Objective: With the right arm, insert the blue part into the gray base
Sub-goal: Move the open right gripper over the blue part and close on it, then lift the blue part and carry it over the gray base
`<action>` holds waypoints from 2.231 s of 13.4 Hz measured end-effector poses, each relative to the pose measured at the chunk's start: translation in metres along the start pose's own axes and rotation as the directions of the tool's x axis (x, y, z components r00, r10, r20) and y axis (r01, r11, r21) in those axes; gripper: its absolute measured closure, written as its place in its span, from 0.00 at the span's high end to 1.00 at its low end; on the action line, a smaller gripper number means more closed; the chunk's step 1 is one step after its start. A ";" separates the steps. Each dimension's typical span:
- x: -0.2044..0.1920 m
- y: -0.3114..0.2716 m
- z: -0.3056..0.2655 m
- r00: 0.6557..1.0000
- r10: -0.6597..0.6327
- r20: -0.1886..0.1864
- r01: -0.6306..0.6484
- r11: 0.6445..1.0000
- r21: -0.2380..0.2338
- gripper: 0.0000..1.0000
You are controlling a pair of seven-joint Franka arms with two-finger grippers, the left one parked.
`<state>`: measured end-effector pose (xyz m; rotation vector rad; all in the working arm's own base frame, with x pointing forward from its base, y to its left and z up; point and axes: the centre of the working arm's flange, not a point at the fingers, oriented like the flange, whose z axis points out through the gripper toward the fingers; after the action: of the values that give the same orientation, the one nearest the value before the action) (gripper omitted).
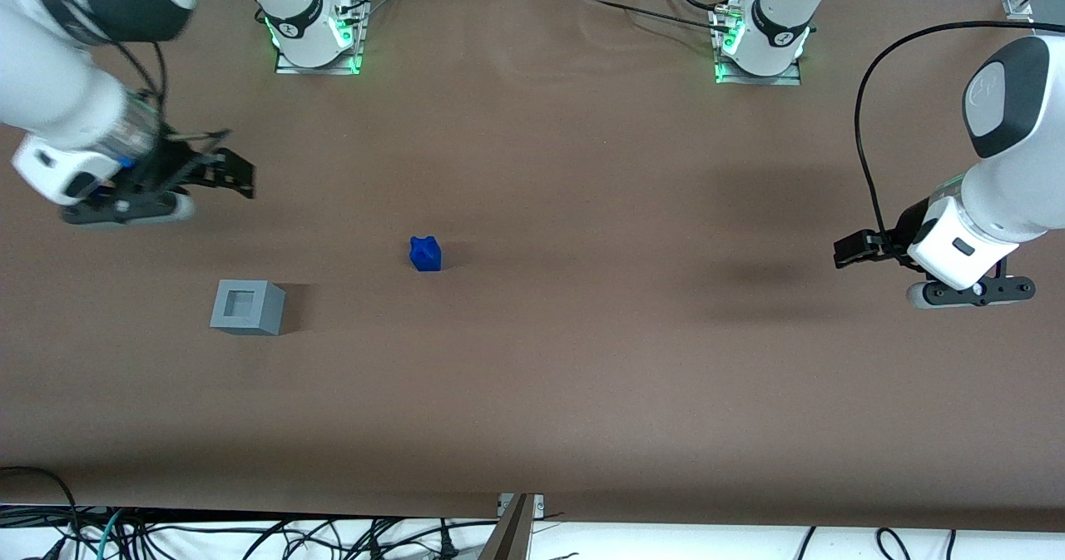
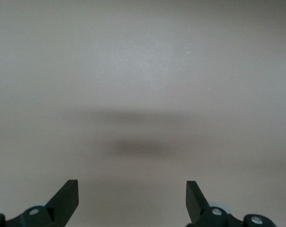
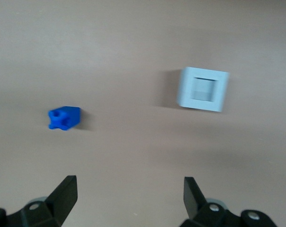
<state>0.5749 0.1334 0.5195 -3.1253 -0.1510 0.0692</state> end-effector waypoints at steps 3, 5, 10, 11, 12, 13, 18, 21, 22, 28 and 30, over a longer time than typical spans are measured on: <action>0.013 -0.065 0.048 0.998 0.061 0.010 -0.060 0.998 -0.008 1.00; 0.023 -0.095 0.087 0.997 0.080 0.018 -0.079 0.997 -0.013 1.00; 0.038 -0.149 0.184 0.988 0.152 0.011 -0.152 0.988 -0.015 1.00; 0.036 -0.165 0.199 0.988 0.156 0.006 -0.156 0.988 -0.016 1.00; 0.034 -0.177 0.215 0.988 0.157 0.007 -0.157 0.987 -0.019 1.00; 0.033 -0.184 0.227 0.988 0.153 0.013 -0.152 0.988 -0.024 1.00; 0.024 -0.190 0.259 0.993 0.117 0.021 -0.115 0.991 -0.062 1.00; 0.015 -0.186 0.284 0.994 0.109 0.010 -0.108 0.992 -0.061 0.99; 0.013 -0.185 0.290 0.994 0.107 0.011 -0.106 0.992 -0.061 0.99; 0.009 -0.187 0.294 0.996 0.087 0.015 -0.086 0.994 -0.066 0.80; 0.008 -0.188 0.295 0.997 0.071 0.016 -0.069 0.995 -0.067 0.51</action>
<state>0.5515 0.3245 0.2276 -3.1966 -0.0449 0.0950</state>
